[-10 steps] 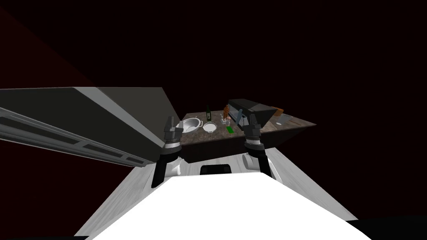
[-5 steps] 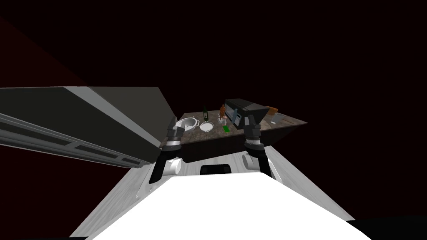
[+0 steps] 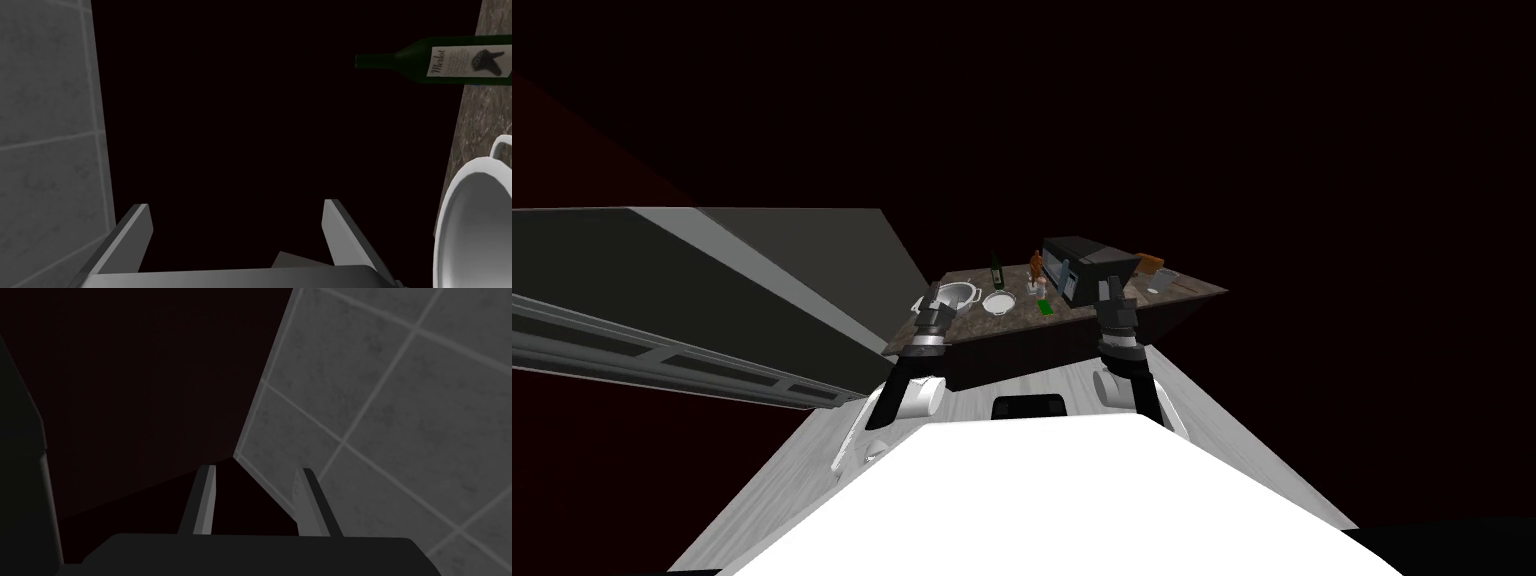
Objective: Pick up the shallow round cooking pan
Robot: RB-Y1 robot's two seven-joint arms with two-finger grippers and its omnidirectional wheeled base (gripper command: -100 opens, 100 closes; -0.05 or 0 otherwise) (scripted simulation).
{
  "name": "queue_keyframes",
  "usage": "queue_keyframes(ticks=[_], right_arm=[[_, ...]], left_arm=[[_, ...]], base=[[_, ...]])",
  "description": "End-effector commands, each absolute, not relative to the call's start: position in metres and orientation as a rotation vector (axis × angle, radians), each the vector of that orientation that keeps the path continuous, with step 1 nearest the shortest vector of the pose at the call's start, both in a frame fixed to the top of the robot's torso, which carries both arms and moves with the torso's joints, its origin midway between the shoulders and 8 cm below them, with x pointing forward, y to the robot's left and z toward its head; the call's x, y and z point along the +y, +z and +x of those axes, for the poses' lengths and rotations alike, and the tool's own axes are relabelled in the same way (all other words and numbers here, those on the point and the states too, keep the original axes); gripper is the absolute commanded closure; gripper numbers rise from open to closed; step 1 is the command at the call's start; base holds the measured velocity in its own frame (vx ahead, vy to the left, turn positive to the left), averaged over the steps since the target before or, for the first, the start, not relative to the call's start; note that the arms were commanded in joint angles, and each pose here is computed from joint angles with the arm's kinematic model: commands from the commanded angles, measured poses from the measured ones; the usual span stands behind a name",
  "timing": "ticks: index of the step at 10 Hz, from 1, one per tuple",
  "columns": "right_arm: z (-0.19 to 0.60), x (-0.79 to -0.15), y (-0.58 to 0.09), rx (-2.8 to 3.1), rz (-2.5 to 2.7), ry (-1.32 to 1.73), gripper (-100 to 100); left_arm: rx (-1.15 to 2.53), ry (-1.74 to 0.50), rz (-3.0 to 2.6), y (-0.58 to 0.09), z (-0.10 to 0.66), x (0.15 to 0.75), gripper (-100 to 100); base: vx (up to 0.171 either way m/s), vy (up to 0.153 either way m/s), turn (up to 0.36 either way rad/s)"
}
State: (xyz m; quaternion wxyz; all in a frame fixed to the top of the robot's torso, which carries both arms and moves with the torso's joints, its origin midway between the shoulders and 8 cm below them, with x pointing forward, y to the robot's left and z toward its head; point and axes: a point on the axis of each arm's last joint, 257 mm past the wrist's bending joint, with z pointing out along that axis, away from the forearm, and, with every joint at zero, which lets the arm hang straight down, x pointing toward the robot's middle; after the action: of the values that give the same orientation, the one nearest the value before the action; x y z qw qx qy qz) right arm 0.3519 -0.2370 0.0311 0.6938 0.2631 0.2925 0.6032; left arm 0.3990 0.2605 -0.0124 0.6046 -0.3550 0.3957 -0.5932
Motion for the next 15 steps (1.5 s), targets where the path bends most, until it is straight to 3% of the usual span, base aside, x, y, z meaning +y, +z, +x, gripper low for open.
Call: queue_keyframes(ticks=[1,15], right_arm=[[0.352,-0.237,0.031,0.653,0.587,1.347,0],[0.352,-0.237,0.031,0.653,0.587,1.347,0]], left_arm=[[0.940,-1.365,-0.863,-0.023,0.405,0.264,-100],[1.067,-1.280,-1.189,-0.088,0.436,0.304,-100]], base=[[-0.045,-0.091,-0.015],[-0.016,-0.068,-0.037]])
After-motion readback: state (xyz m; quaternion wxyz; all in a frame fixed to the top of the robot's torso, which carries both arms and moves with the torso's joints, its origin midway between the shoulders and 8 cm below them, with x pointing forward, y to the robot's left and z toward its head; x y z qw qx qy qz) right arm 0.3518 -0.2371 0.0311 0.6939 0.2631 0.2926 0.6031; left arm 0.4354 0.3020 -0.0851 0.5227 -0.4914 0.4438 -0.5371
